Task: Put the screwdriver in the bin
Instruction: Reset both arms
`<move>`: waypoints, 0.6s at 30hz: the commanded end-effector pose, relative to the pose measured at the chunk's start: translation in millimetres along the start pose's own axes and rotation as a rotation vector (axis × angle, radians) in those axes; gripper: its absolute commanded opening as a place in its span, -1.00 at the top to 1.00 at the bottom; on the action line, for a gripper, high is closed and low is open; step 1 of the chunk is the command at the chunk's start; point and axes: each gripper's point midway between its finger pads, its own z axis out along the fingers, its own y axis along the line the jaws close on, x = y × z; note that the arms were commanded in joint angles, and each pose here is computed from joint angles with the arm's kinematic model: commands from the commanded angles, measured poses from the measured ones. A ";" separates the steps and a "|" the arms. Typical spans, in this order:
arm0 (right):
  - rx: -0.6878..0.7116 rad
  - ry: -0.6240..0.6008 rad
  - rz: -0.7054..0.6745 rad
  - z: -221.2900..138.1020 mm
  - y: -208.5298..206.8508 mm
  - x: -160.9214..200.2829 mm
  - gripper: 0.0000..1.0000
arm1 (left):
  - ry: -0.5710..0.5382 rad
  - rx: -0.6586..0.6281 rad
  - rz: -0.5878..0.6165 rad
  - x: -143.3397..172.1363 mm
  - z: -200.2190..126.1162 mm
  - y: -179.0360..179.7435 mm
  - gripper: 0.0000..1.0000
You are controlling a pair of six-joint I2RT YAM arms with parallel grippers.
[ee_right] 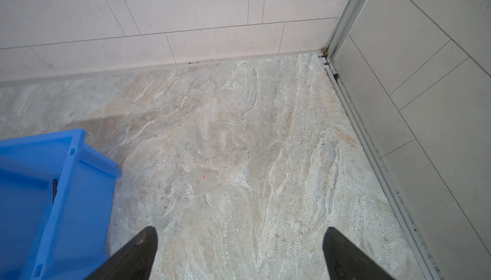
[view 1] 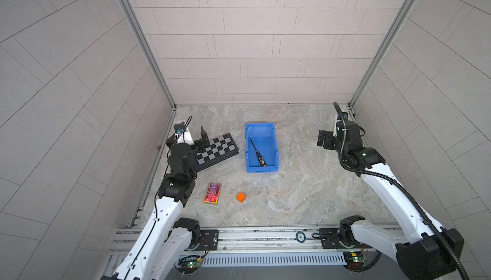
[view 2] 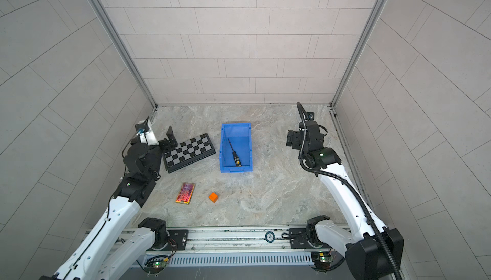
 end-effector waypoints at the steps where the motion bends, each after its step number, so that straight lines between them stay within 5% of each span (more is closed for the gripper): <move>1: -0.026 -0.086 0.079 5.8 4.4 -11.9 -0.99 | -0.091 -0.063 -0.024 14.3 -0.5 12.9 -0.99; 8: 0.070 -0.142 0.029 9.7 -12.6 -11.8 -0.99 | 0.011 -0.088 0.031 91.8 18.0 12.9 -0.99; 12: 0.120 -0.091 -0.152 26.2 -21.4 12.3 -0.99 | 0.066 -0.082 0.054 118.1 29.2 8.2 -0.99; 18: 0.165 -0.136 -0.157 57.1 -35.4 37.6 -0.99 | 0.085 -0.144 0.103 134.4 43.6 7.9 -0.99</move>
